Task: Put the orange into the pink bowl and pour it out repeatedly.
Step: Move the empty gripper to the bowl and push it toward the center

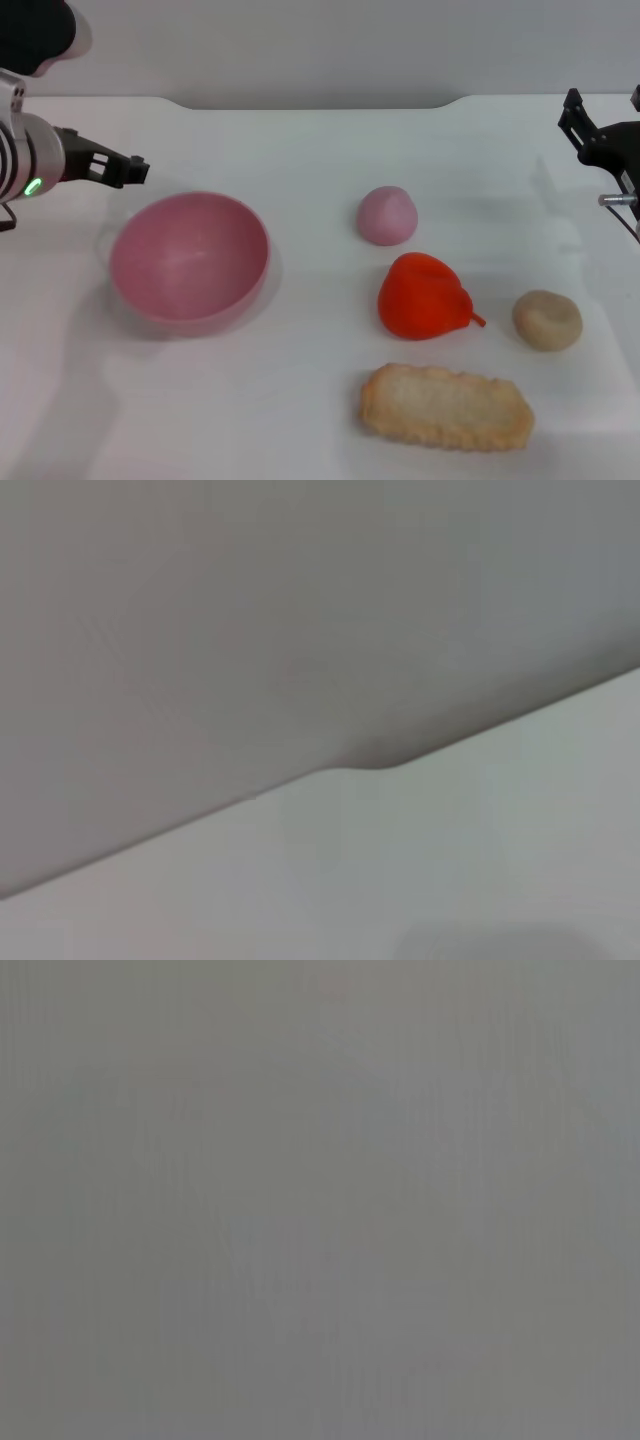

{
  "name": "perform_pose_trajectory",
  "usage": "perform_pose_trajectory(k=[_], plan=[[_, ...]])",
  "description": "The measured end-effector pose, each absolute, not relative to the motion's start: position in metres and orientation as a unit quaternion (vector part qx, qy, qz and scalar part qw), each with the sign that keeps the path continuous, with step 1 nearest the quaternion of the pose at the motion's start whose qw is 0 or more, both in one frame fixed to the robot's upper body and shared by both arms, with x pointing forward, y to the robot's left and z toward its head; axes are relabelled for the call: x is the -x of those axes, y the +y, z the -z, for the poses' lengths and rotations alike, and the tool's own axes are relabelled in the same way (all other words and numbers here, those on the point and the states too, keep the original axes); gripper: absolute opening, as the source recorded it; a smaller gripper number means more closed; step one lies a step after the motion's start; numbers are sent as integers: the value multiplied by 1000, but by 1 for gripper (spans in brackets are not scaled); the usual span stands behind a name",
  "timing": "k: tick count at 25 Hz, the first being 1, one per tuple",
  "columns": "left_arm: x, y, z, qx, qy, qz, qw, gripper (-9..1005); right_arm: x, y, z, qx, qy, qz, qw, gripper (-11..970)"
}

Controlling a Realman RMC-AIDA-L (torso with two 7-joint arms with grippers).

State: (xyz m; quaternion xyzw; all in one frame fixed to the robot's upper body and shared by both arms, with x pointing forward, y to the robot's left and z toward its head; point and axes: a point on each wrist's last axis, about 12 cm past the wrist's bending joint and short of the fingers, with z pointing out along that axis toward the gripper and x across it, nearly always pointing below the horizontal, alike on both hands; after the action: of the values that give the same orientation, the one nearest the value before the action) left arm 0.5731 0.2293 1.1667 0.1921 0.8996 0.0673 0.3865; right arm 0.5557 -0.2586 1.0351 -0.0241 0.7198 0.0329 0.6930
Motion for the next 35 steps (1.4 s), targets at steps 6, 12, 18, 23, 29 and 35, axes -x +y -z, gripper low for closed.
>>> perform_pose_trajectory(k=[6, 12, 18, 23, 29, 35], plan=[[-571, 228, -1163, -194, 906, -55, 371, 775, -556, -258, -1036, 25, 719, -33, 694, 828], [-564, 225, -1161, -196, 918, -38, 344, 773, -557, -259, -1036, 24, 719, -33, 694, 828], [-557, 222, -1170, -202, 922, -37, 327, 770, -557, -258, -1037, 23, 718, -33, 695, 828], [-554, 217, -1174, -213, 926, -20, 312, 768, -558, -258, -1037, 23, 718, -33, 695, 827], [-554, 213, -1171, -219, 928, -11, 301, 765, -558, -259, -1037, 23, 718, -32, 695, 827], [-558, 221, -1162, -207, 931, -18, 299, 763, -558, -259, -1036, 25, 718, -30, 695, 827]])
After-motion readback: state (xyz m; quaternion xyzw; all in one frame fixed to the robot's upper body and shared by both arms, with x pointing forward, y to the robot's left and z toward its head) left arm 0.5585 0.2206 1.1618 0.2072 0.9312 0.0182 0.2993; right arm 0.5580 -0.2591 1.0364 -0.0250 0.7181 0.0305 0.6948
